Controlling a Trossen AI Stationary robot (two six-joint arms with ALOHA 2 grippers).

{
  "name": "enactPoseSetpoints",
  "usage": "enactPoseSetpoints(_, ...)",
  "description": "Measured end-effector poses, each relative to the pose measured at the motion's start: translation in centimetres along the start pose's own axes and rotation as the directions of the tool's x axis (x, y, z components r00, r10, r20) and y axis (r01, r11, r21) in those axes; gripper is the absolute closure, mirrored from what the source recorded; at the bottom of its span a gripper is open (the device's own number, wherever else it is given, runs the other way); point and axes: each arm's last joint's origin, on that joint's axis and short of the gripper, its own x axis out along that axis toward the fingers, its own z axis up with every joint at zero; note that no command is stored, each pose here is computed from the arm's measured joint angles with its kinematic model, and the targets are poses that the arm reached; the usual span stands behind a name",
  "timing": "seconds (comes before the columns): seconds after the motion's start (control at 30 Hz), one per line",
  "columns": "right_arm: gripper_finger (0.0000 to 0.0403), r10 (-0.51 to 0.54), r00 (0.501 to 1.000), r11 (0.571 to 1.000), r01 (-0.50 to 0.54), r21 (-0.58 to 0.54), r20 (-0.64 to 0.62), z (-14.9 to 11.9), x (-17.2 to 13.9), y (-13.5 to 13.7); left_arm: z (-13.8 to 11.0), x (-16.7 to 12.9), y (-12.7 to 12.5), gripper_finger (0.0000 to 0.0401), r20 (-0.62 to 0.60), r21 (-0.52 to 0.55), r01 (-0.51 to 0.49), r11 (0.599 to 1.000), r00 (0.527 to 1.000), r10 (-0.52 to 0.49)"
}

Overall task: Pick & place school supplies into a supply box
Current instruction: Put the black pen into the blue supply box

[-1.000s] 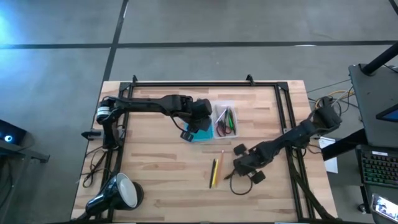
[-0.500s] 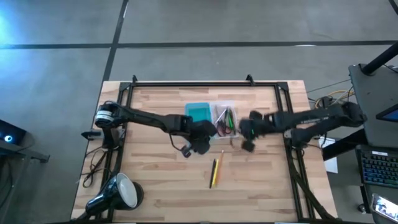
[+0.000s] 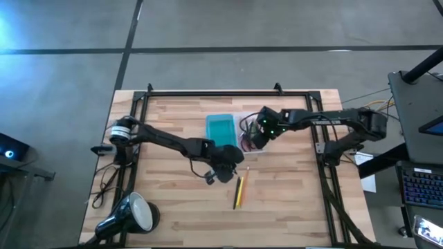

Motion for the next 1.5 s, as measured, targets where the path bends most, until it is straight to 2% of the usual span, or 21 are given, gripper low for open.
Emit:
enactPoseSetpoints(0.23,0.0238,0.034,0.998,0.989,-0.026,-0.149,0.048,0.1,-1.9,1.0,-0.2,2.6,-0.7,0.0299,0.002,0.076,0.033,0.997,0.999,-0.033)
enactPoseSetpoints(0.43,0.0225,0.009,1.000,0.970,-0.007,-0.244,0.007,-1.2,-3.4,0.7,0.1,3.9,-0.7,0.0299,0.020,0.133,0.056,0.990,0.998,-0.059)
enactPoseSetpoints(0.63,0.0232,-0.024,1.000,0.963,0.023,-0.269,0.001,-1.6,-3.6,0.5,0.7,4.7,-0.3,0.0299,0.054,0.117,0.097,0.988,0.993,-0.104)
enactPoseSetpoints(0.73,0.0234,-0.022,1.000,0.962,0.022,-0.270,0.000,-1.7,-3.7,0.5,0.2,5.7,-1.1,0.0299,0.035,0.091,0.164,0.982,0.985,-0.167)
enactPoseSetpoints(1.0,0.0236,-0.017,1.000,0.963,0.015,-0.268,-0.006,-2.0,-3.9,0.8,1.6,6.9,-1.5,0.0299,0.018,0.099,0.160,0.982,0.986,-0.163)
enactPoseSetpoints(1.13,0.0235,-0.018,1.000,0.962,0.014,-0.271,-0.013,-2.2,-3.9,0.9,2.2,6.5,-0.6,0.0300,-0.028,0.096,0.132,0.987,0.991,-0.129)
enactPoseSetpoints(1.23,0.0234,-0.016,1.000,0.961,0.010,-0.277,-0.017,-2.4,-3.8,1.1,2.7,6.0,0.2,0.0300,-0.011,0.109,0.107,0.988,0.994,-0.106)
enactPoseSetpoints(1.5,0.0241,-0.017,0.999,0.957,0.006,-0.290,-0.038,-3.0,-3.8,1.5,2.1,7.3,-0.7,0.0301,0.012,0.107,0.188,0.976,0.982,-0.190)
